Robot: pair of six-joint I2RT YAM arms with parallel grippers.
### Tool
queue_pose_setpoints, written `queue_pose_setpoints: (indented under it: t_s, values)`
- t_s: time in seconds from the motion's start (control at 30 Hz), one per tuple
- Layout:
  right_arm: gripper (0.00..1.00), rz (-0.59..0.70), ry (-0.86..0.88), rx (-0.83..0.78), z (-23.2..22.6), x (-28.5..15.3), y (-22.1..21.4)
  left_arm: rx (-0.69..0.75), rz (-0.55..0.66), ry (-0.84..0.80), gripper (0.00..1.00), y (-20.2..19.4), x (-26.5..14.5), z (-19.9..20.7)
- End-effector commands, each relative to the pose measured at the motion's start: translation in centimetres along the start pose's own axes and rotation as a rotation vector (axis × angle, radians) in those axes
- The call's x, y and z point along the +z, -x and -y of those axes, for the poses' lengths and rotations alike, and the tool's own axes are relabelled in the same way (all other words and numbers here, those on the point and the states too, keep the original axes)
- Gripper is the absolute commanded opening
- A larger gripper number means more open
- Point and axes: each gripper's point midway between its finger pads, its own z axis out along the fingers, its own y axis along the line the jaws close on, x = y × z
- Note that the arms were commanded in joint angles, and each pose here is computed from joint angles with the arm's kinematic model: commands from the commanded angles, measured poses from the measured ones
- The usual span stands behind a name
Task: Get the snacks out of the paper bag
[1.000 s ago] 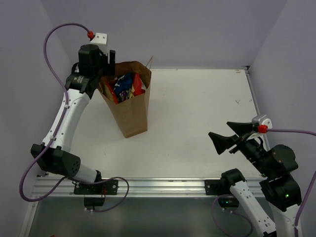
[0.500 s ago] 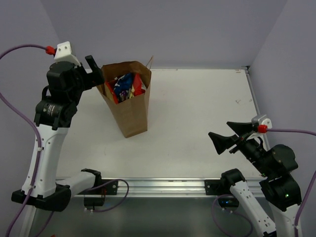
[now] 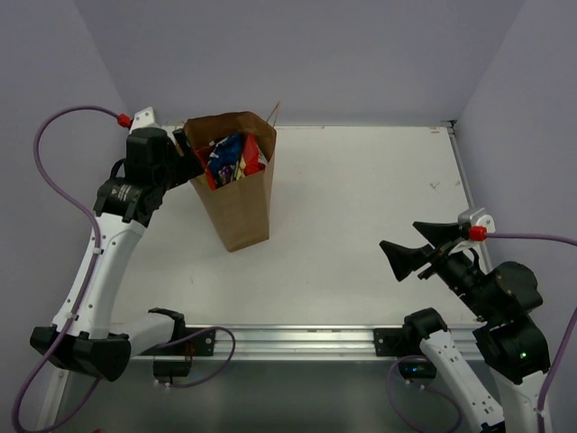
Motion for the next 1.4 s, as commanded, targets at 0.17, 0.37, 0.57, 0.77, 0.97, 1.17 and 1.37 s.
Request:
queue_pose_setpoints:
  t_s: [0.17,0.37,0.57,0.77,0.97,1.17,1.37]
  values:
    - [0.99,0.013,0.017,-0.018,-0.2,0.4,0.4,-0.068,0.024,0.022,0.47,-0.4,2.3,-0.1]
    - [0.99,0.006,0.032,-0.02,-0.4,0.4,0.4,-0.035,0.033,0.022,0.0,0.5,2.9,0.4]
    - [0.99,-0.012,0.094,-0.038,-1.5,0.5,0.7,0.182,0.12,-0.08,0.0,3.8,2.4,2.3]
    - [0.99,-0.076,0.143,-0.023,-2.3,1.6,0.9,0.46,0.239,-0.148,0.0,8.1,1.8,4.3]
    - [0.99,-0.136,0.178,0.033,-2.8,3.2,1.0,0.669,0.249,-0.325,0.0,9.0,1.6,7.9]
    - [0.99,-0.144,0.226,0.067,-3.6,4.4,1.5,0.78,0.261,-0.498,0.0,7.6,0.1,11.0]
    - [0.99,-0.16,0.26,0.092,-5.0,7.5,1.8,0.87,0.175,-0.547,0.0,1.2,0.0,12.9]
